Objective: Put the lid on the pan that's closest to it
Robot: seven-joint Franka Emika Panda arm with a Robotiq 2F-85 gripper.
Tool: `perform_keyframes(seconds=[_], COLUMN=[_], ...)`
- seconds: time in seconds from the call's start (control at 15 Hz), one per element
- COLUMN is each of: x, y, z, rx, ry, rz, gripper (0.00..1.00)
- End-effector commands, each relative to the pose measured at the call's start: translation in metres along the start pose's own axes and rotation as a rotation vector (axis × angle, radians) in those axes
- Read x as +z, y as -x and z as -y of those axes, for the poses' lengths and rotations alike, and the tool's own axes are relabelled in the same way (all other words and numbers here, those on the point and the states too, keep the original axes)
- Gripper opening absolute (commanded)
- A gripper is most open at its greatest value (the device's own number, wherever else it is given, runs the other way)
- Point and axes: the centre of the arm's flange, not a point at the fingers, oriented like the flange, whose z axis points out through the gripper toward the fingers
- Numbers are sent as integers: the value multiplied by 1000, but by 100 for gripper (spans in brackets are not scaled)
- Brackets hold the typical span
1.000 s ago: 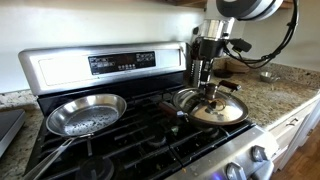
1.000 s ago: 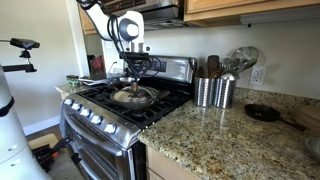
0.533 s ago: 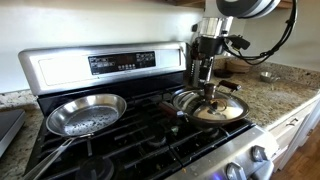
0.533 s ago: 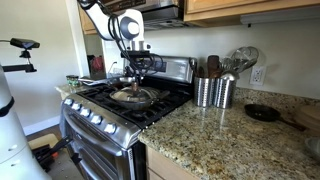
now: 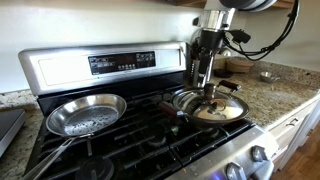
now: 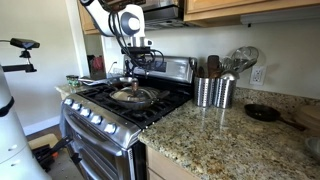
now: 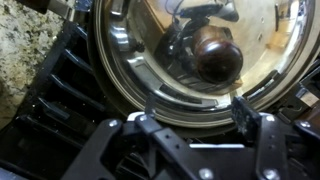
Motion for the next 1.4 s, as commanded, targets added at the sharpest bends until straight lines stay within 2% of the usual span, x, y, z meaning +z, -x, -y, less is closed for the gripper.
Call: perform_keyframes(seconds=[0.0,0.33,0.8,0.87,1.0,1.13,1.33], x=[-9,7,20,24,30,34,34], y=[10,14,17,17,15,14,12], z=[4,4,1,0,-1,-1,0], rx=[27,54,68,66,64,63,61], ry=[-44,-110,-136,-140,-139,-145,-145], rz=[28,108,159,155,152,158,160], gripper=[100,100,100,88,83,62,42])
